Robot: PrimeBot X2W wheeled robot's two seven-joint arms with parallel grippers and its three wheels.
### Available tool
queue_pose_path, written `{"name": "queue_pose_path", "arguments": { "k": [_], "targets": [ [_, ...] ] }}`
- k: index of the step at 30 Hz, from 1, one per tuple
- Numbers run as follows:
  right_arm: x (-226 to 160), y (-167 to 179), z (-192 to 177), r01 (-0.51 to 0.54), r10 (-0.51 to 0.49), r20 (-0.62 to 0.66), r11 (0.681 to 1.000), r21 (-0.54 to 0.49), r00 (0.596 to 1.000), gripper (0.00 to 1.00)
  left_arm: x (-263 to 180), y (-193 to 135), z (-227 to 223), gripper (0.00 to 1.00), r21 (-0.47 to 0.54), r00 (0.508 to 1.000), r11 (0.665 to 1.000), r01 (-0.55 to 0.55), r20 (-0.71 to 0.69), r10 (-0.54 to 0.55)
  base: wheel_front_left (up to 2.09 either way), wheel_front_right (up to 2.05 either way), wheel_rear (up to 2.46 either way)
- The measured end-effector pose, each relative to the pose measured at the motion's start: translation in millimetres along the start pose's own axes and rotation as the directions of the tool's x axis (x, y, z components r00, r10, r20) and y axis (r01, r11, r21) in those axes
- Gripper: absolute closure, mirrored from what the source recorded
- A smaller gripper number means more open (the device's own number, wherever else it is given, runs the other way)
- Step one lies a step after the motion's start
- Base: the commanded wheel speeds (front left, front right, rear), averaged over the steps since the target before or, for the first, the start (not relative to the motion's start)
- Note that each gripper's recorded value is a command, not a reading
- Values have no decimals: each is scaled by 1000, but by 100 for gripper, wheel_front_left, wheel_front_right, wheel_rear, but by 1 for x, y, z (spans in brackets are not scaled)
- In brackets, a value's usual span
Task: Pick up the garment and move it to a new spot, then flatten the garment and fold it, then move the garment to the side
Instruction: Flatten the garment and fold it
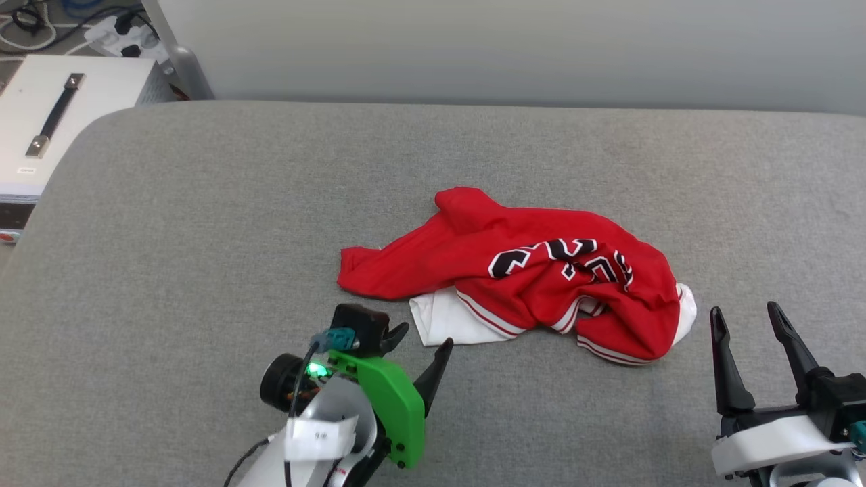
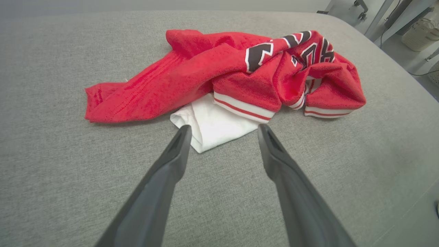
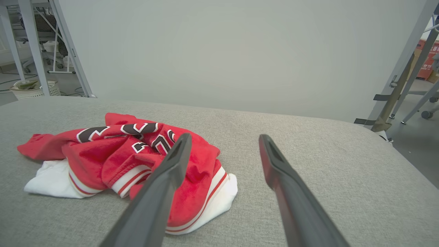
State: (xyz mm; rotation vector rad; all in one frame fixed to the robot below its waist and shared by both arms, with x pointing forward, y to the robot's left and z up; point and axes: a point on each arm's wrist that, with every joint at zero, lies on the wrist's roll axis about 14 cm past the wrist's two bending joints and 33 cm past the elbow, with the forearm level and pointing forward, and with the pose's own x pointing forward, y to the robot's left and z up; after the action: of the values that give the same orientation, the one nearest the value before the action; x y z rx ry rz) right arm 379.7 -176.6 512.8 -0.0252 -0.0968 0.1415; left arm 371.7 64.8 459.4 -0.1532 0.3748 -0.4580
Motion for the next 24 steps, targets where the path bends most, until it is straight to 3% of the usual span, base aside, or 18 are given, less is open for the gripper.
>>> {"name": "queue_pose_path", "arguments": {
  "k": [3, 9, 24],
  "targets": [
    [5, -1, -5, 0, 0, -11, 1000, 1, 1000, 0, 12, -1, -12, 0, 23, 984, 999, 22, -175, -17, 0, 0, 0],
    [13, -2, -18, 2, -2, -41, 1000, 6, 999, 0, 32, 4, -19, 0, 81, 941, 996, 39, -339, -9, 0, 0, 0],
    [15, -18, -45, 45, -45, -116, 999, -1, 992, 0, 68, 11, -63, 0, 96, 881, 992, 85, -472, -30, 0, 0, 0]
  ]
}}
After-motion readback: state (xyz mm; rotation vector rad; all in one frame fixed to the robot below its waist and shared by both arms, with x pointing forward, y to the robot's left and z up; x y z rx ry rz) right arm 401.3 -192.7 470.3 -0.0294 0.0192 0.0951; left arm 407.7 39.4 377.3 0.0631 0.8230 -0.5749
